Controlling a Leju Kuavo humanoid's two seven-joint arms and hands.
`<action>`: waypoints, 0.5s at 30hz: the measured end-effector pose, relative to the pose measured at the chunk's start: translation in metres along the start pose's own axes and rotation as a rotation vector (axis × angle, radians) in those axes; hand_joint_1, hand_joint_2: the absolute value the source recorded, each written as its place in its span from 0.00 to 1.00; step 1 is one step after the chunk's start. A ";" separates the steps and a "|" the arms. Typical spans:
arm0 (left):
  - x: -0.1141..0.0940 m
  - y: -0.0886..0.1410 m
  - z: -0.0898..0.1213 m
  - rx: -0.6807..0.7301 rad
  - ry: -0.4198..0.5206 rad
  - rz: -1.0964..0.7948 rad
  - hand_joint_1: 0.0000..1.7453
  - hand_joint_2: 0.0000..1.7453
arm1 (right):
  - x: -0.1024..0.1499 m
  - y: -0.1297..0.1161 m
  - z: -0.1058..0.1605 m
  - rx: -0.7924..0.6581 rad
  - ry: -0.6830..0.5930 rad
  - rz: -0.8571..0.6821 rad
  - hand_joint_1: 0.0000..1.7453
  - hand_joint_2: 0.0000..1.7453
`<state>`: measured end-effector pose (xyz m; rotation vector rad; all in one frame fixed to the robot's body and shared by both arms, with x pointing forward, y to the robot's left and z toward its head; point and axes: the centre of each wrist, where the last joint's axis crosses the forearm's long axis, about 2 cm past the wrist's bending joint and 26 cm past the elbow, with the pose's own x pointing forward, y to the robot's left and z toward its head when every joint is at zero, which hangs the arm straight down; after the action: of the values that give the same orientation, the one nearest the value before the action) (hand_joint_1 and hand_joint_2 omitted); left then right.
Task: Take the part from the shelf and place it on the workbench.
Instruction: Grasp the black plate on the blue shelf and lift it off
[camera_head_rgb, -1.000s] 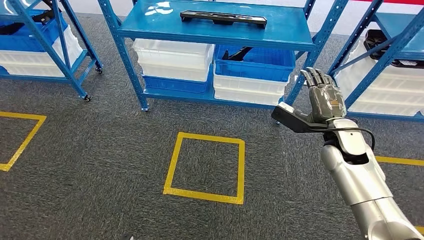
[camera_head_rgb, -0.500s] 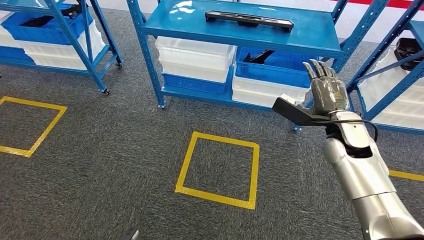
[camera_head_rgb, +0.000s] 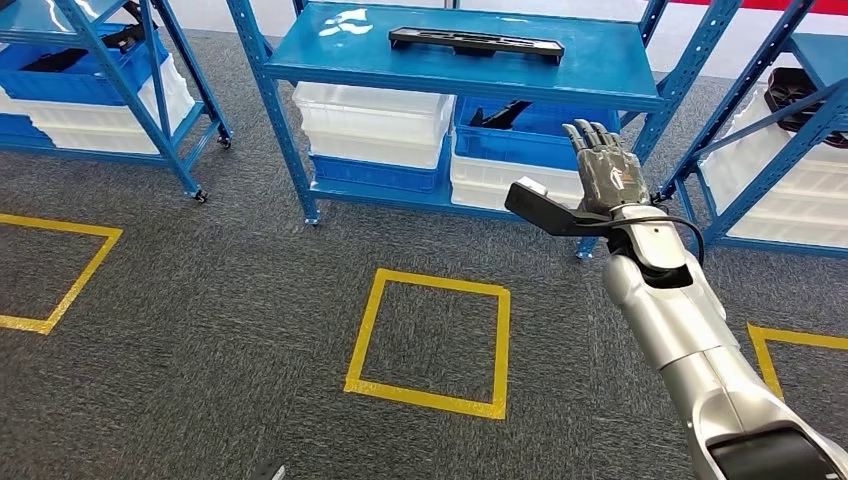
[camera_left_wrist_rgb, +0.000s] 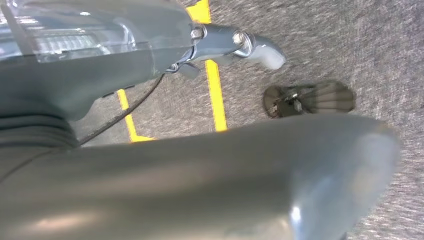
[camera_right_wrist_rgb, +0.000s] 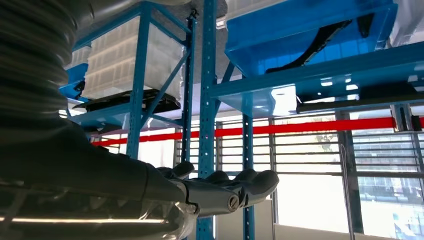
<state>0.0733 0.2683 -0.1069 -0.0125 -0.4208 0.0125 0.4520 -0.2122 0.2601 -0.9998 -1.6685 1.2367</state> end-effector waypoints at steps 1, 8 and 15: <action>0.000 0.000 0.000 -0.001 0.001 -0.001 0.00 0.00 | 0.001 0.000 0.000 0.002 -0.001 0.000 0.00 1.00; 0.000 0.000 0.000 -0.001 0.000 -0.007 0.00 0.00 | 0.003 0.003 -0.002 0.014 -0.002 0.005 0.00 1.00; -0.001 0.000 0.000 -0.002 0.000 -0.005 0.00 0.00 | 0.004 0.009 0.000 0.026 -0.007 -0.006 0.00 1.00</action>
<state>0.0720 0.2679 -0.1071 -0.0131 -0.4207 0.0074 0.4518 -0.2063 0.2519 -0.9754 -1.6557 1.2554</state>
